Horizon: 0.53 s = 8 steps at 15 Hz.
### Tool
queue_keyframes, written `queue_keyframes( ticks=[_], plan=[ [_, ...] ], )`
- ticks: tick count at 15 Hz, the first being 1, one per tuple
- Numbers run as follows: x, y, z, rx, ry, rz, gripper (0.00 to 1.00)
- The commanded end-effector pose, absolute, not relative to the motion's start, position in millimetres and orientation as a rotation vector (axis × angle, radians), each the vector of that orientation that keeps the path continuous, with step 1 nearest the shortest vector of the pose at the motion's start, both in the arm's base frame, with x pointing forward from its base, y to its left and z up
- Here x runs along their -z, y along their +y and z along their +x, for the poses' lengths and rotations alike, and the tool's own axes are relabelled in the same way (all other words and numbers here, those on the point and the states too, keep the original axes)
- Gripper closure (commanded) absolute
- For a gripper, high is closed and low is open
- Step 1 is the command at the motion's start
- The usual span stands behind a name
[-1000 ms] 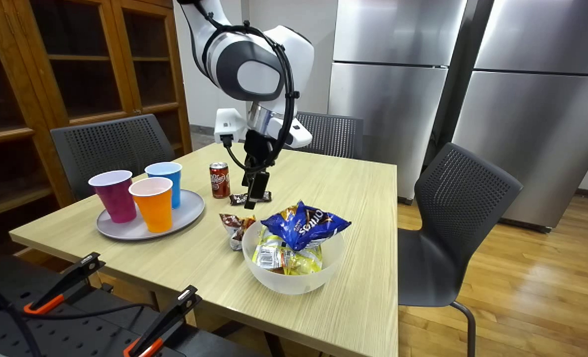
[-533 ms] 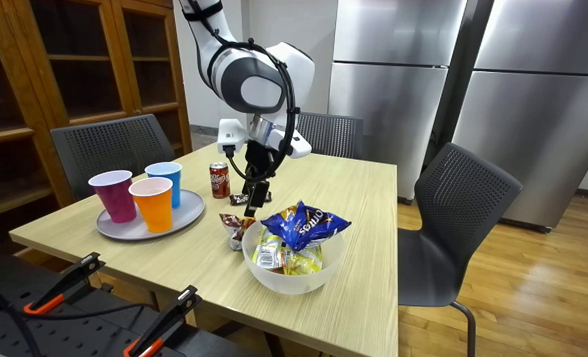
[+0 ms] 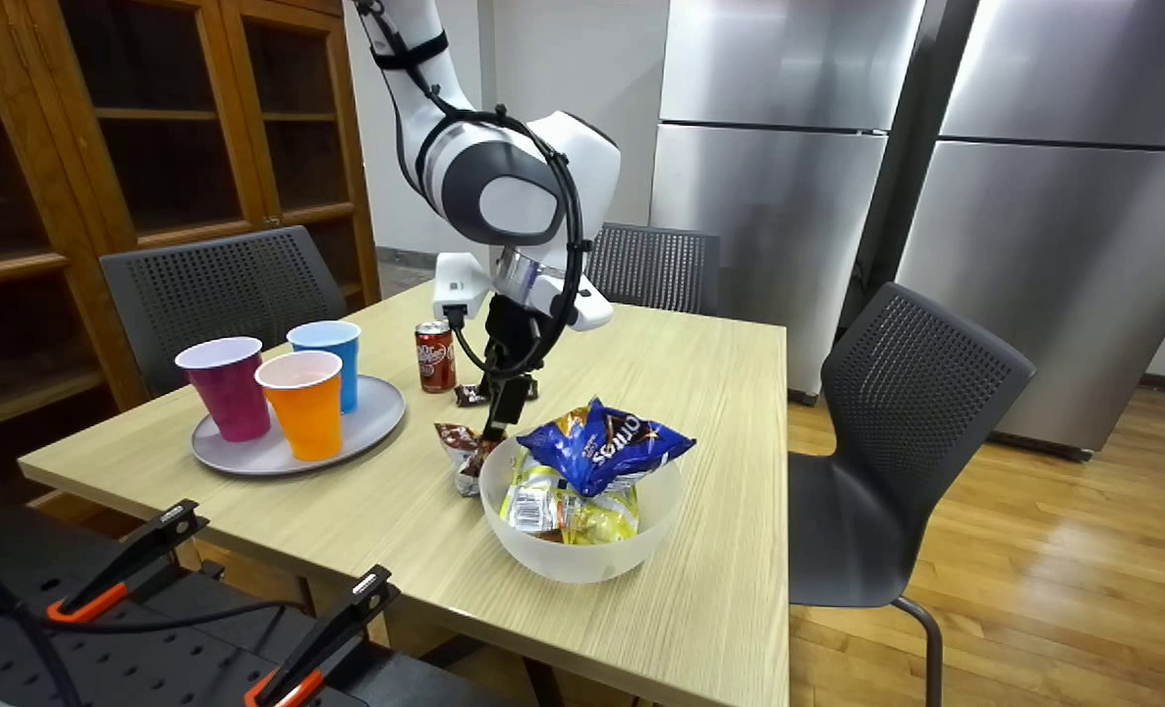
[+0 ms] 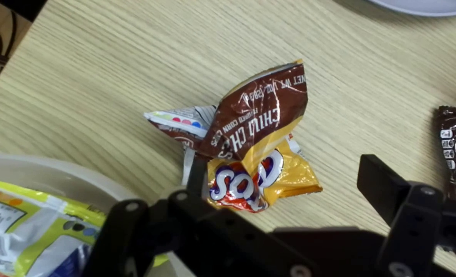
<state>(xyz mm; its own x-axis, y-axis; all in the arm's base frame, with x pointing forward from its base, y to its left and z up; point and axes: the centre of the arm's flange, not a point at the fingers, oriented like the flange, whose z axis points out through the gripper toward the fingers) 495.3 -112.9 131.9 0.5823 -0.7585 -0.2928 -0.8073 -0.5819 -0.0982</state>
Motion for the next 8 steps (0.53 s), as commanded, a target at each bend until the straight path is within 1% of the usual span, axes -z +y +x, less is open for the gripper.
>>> queue_keyframes(
  ticks=[1, 8],
  plan=[
    [-124.4, -108.6, 506.4, -0.312, 1.325, -2.561, 0.00],
    [-116.8, -108.7, 510.6, -0.321, 1.342, -2.545, 0.00]
  ],
)
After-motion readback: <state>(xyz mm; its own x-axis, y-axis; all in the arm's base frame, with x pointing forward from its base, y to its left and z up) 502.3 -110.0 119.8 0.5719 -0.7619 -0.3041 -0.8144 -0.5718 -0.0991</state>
